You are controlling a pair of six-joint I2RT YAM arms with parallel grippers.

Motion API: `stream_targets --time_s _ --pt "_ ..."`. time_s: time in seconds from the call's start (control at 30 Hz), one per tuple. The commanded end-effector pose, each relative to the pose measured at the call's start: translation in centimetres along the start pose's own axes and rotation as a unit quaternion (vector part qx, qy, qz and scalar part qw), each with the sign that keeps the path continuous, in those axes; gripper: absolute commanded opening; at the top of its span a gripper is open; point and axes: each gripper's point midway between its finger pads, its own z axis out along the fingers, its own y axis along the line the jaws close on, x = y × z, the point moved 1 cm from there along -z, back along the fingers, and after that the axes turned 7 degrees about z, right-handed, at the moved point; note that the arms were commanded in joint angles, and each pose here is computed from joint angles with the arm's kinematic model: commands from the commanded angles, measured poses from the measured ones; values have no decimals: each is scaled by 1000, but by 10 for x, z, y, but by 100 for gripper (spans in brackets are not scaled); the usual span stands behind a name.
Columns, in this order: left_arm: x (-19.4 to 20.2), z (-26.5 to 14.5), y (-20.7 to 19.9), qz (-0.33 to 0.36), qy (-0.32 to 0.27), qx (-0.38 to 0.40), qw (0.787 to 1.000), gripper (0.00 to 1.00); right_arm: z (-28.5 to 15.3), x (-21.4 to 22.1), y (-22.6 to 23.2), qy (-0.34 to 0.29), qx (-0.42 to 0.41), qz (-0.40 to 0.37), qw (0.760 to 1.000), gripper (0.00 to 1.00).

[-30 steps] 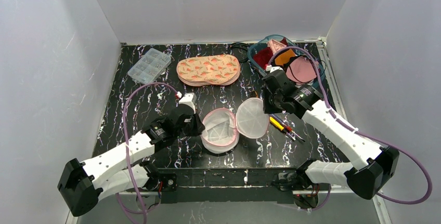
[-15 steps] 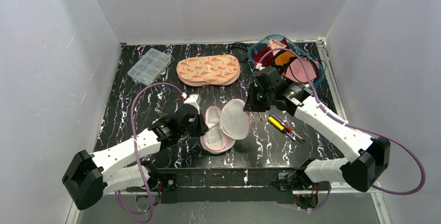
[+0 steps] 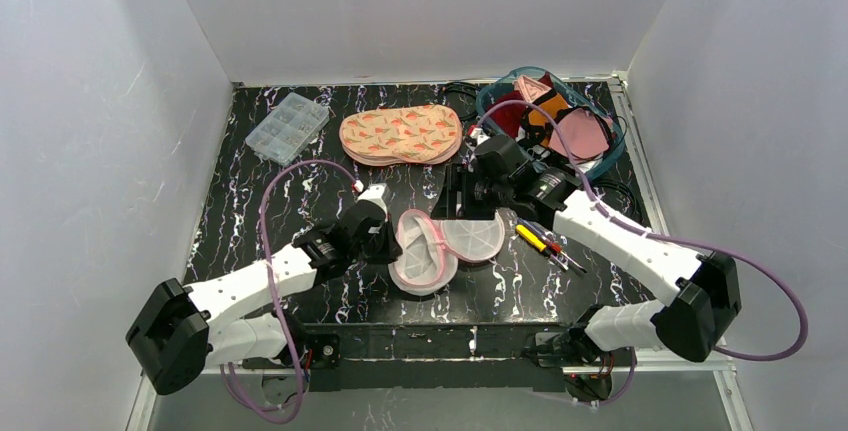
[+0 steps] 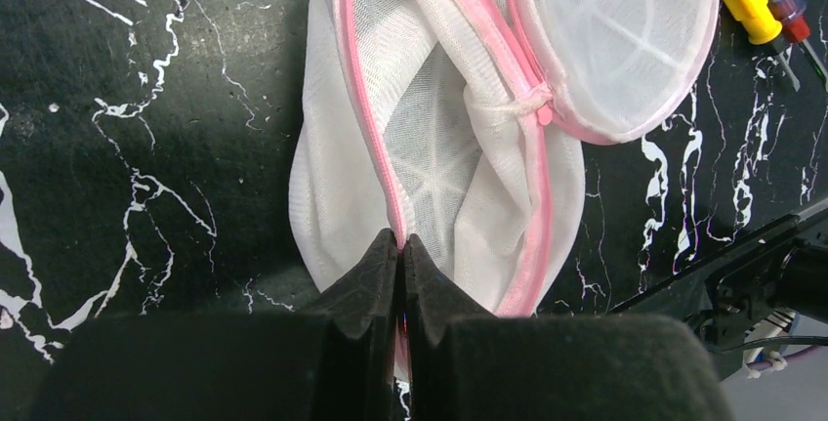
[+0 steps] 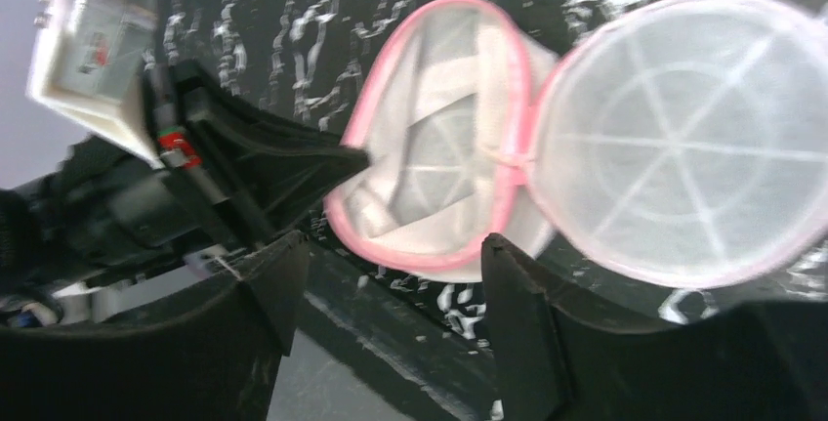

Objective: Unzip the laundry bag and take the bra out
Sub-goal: Close the laundry bag at the center of the board.

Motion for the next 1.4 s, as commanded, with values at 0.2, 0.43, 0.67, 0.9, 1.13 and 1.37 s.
stream_targets --time_s 0.2,0.43,0.67,0.9,1.13,1.37 --pt "-12 -23 12 14 -29 -27 999 0 -23 8 -114 -137 157 50 977 82" --pt "-4 -18 13 5 -18 -27 999 0 -9 38 -167 -200 105 209 951 80" --pt "-1 -16 13 -2 -18 -22 1000 0 3 41 -177 -251 43 280 926 79" --pt "2 -17 13 -10 -17 -17 1000 0 22 34 -177 -258 19 294 920 72" --pt "6 -20 18 -15 -16 -26 999 0 35 20 -173 -250 18 263 932 23" --pt "6 -25 21 -15 -20 -33 999 0 5 -13 -149 -283 35 131 950 1"
